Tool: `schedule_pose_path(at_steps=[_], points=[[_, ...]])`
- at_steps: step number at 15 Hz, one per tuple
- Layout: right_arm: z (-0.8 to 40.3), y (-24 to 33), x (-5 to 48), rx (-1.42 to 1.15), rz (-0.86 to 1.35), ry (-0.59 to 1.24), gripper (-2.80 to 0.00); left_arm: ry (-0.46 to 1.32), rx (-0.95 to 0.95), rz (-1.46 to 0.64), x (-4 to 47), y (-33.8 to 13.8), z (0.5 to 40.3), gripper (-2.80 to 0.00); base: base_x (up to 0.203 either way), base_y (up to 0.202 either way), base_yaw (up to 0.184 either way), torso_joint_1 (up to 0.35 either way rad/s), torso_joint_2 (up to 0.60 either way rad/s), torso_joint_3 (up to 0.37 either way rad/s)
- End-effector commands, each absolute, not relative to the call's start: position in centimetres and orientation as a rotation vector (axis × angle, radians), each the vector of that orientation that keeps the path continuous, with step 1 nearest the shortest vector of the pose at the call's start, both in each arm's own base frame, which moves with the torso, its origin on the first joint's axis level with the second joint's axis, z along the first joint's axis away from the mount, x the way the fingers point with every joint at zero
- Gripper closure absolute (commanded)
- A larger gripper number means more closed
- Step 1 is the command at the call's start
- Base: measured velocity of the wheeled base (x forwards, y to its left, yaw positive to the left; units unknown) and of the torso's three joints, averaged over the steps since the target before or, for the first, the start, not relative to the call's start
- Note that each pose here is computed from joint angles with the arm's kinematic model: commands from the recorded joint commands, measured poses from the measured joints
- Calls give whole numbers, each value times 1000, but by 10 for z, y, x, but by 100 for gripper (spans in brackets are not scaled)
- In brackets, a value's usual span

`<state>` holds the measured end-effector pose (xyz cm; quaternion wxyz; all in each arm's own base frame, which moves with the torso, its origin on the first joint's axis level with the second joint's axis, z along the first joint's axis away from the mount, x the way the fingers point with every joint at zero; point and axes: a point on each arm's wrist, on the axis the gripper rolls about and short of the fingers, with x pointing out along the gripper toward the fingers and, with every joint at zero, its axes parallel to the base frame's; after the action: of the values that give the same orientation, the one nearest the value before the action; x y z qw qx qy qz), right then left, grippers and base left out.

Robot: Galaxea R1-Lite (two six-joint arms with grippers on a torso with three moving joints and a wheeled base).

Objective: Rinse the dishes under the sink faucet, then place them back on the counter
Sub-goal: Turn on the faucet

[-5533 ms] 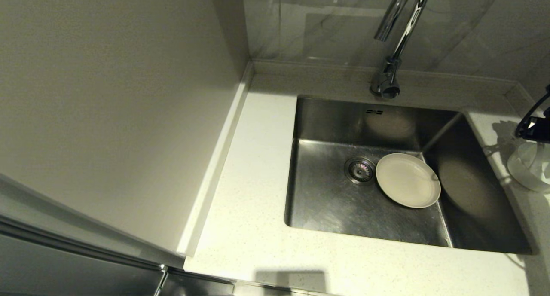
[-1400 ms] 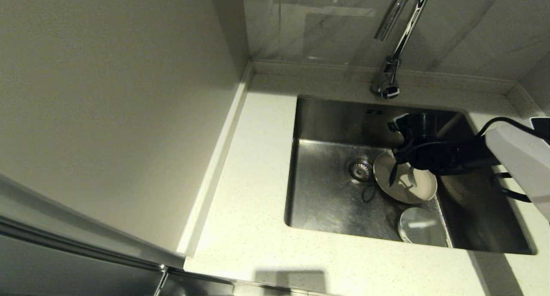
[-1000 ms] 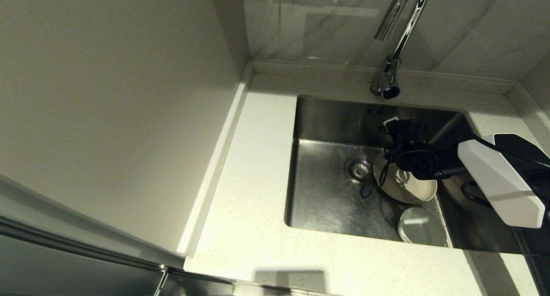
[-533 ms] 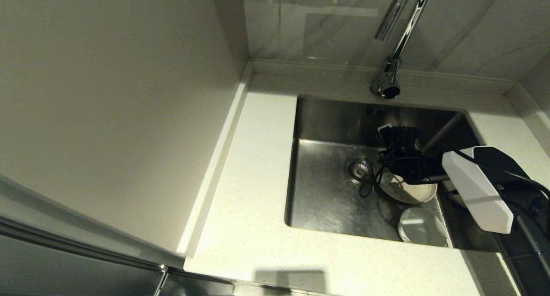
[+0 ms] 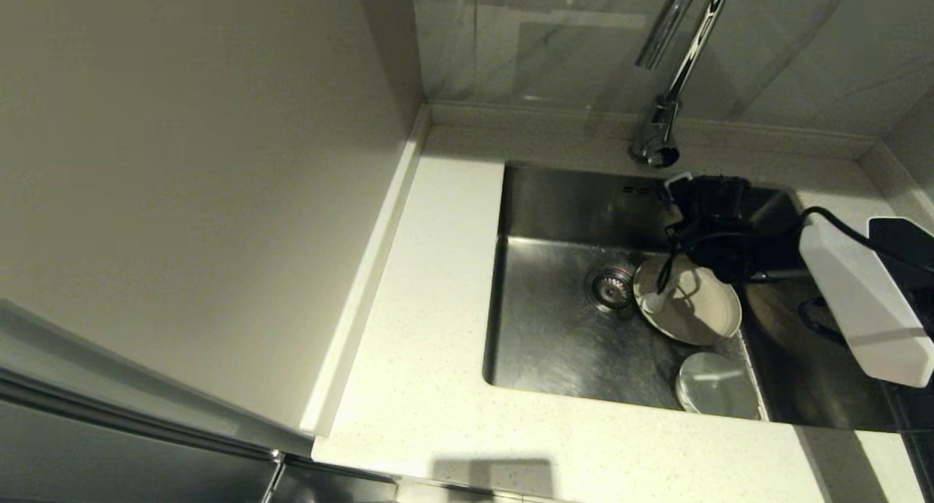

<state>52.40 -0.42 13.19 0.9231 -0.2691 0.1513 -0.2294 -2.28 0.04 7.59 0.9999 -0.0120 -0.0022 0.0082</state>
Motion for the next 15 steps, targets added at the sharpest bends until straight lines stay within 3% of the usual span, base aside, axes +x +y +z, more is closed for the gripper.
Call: schedule_pose_path(at_steps=[1,4,5,7,11,15], points=[[178,-8,501,-544,-487,275,-280,-8,-25,17,-23,0,76,0,0,0,0,0,0,0],[199,-11,467,-556,-466,344,-280,-8,-25,17,-23,0,76,0,0,0,0,0,0,0],[208,-12,454,-558,-458,366,0,-8,-25,17,-23,0,76,0,0,0,0,0,0,0],[226,-12,429,-553,-444,415,0,-8,-25,17,-23,0,76,0,0,0,0,0,0,0],[245,-7,370,-552,-353,681,0,-8,-25,17,-23,0,76,0,0,0,0,0,0,0],[228,-3,354,-534,-329,811,0,-8,-25,17,-23,0,76,0,0,0,0,0,0,0]])
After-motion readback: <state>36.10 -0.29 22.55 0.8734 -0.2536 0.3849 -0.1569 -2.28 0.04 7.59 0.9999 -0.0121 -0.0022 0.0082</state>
